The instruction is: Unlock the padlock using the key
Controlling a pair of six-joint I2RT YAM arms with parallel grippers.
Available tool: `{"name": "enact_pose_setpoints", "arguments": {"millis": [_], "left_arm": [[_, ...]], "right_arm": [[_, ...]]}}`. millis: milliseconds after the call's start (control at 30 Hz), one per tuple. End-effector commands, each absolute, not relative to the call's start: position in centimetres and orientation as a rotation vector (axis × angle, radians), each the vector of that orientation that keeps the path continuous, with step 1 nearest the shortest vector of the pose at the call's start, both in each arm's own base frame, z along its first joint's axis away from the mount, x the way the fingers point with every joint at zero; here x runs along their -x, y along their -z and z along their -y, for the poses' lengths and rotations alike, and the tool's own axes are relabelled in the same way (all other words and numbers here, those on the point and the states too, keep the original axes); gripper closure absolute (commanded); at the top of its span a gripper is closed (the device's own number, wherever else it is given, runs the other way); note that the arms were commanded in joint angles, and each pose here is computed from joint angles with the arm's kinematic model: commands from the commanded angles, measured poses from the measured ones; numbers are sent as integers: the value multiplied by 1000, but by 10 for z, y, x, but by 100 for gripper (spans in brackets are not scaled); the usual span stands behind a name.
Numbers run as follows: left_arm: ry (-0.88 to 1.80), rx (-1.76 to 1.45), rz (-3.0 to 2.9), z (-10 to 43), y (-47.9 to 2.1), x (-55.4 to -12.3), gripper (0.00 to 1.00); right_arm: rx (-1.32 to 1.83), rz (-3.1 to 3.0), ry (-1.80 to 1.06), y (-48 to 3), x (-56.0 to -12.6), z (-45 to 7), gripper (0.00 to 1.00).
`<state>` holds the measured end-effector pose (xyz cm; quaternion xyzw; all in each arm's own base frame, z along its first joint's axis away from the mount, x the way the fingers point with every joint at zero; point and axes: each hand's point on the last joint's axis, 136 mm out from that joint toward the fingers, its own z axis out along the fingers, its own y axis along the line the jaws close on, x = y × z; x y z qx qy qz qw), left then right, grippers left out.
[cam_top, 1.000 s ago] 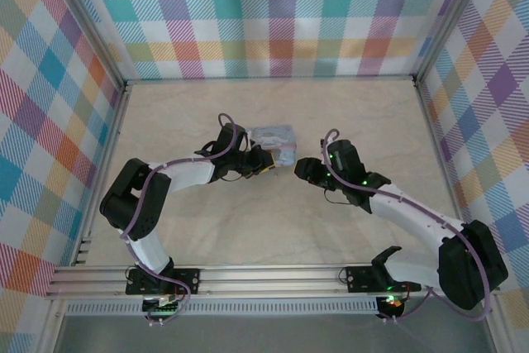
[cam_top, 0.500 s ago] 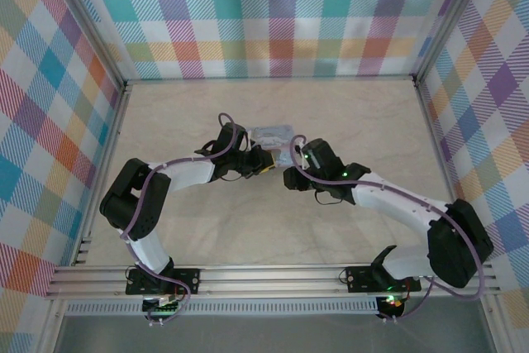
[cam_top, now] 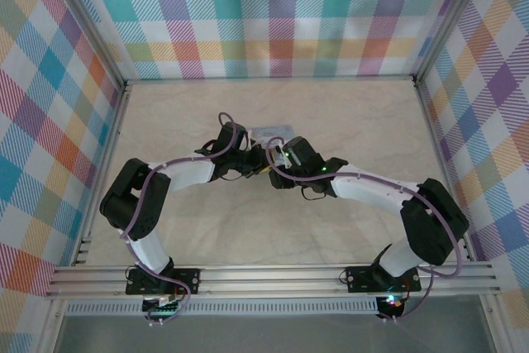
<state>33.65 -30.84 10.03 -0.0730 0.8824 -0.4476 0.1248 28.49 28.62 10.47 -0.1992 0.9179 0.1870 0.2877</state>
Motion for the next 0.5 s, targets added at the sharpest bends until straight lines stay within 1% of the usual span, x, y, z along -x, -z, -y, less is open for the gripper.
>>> {"name": "enact_pose_setpoints", "arguments": {"millis": [0,467], "left_arm": [[1369,126,-2501,319,-132,-338,96],[1382,121,-2496,320,-136,-338,96]], "right_arm": [[564,-2387,-505,-117,-296,-298,50],[588,-2372,-480,-114,-304,-303,51]]}}
